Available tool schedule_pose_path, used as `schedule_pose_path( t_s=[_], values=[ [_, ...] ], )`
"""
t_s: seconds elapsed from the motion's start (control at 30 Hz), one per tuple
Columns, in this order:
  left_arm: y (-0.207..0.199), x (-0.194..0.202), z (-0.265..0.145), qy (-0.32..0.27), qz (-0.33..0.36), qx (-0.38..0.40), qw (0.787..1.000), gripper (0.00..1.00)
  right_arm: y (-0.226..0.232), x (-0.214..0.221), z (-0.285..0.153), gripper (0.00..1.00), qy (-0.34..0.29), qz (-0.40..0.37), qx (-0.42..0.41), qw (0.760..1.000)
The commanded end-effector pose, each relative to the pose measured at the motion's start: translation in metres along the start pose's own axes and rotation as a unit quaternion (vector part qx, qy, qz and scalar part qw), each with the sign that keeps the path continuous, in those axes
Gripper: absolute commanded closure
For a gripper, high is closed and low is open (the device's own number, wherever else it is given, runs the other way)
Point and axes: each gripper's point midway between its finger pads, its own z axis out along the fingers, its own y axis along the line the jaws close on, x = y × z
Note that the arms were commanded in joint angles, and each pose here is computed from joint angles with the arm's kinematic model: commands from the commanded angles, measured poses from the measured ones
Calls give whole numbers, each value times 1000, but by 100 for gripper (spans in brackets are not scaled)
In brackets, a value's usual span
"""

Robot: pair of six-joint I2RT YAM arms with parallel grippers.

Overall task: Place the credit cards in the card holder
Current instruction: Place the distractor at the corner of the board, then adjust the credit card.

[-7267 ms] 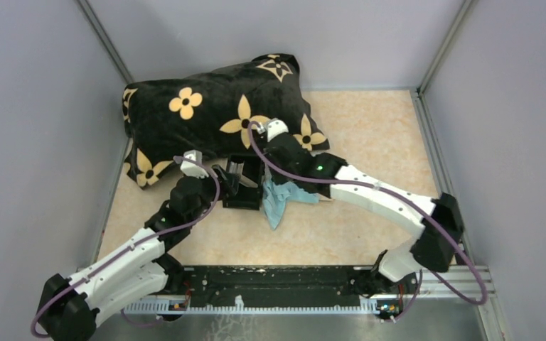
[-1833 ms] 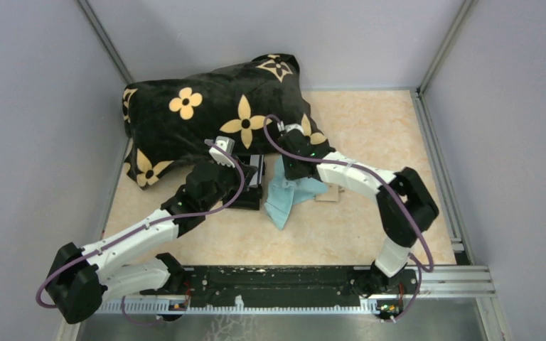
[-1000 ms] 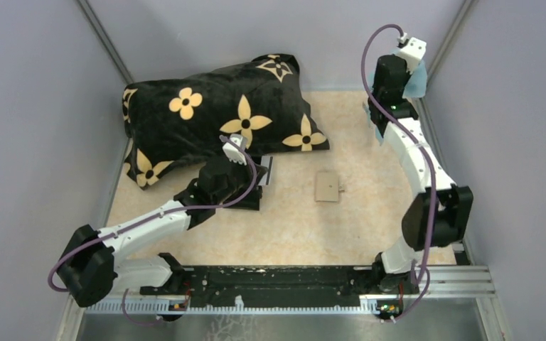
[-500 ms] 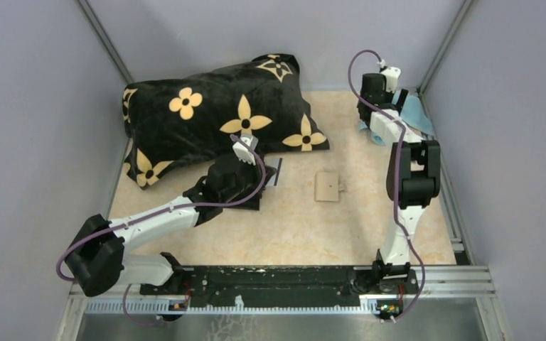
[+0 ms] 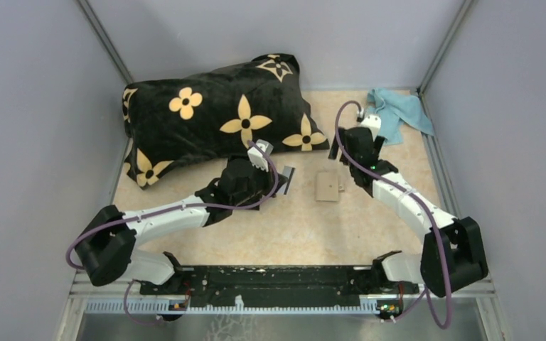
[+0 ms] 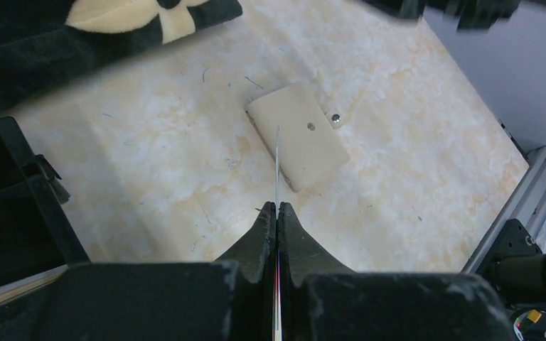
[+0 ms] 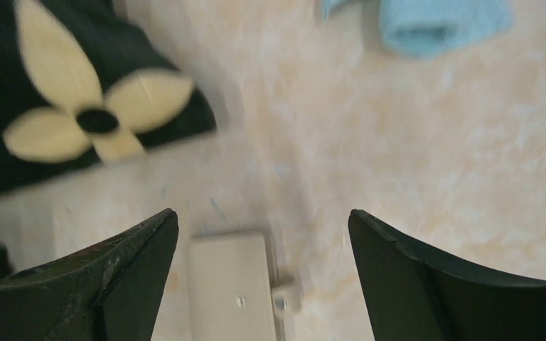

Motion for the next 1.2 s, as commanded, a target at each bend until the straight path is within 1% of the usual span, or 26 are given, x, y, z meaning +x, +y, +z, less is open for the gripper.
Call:
schedule_pose_path(
  t_s=[0.0,0.1,0.23,0.33,0.47,0.67,0.8,0.97,1.17],
  values=[
    [-21,-15,7,-22,-26,36,999,100,27,52,-34,12,65,40,-113,991],
    [-29,-19,8,-33,-47,55,997,100,42,61,-60,13,70,64,-190,977],
    [-42,-24,12,-39,-70,84,993,100,61,58,-95,15,55,98,-289,951],
    [-52,-25,14,-37,-89,105,990,100,73,57,-111,17,50,113,-343,931],
    [-61,-23,18,-27,-120,128,984,100,85,63,-122,18,60,125,-389,911],
    [-67,-32,19,-36,-164,153,974,100,91,68,-129,19,66,137,-418,896],
    [-71,-33,22,-32,-177,168,969,100,96,65,-135,21,65,146,-435,886],
    [-67,-33,25,-33,-187,168,967,100,92,63,-134,23,61,148,-427,890],
    [-63,-32,26,-31,-210,179,961,100,97,70,-133,26,74,152,-440,882]
  ],
)
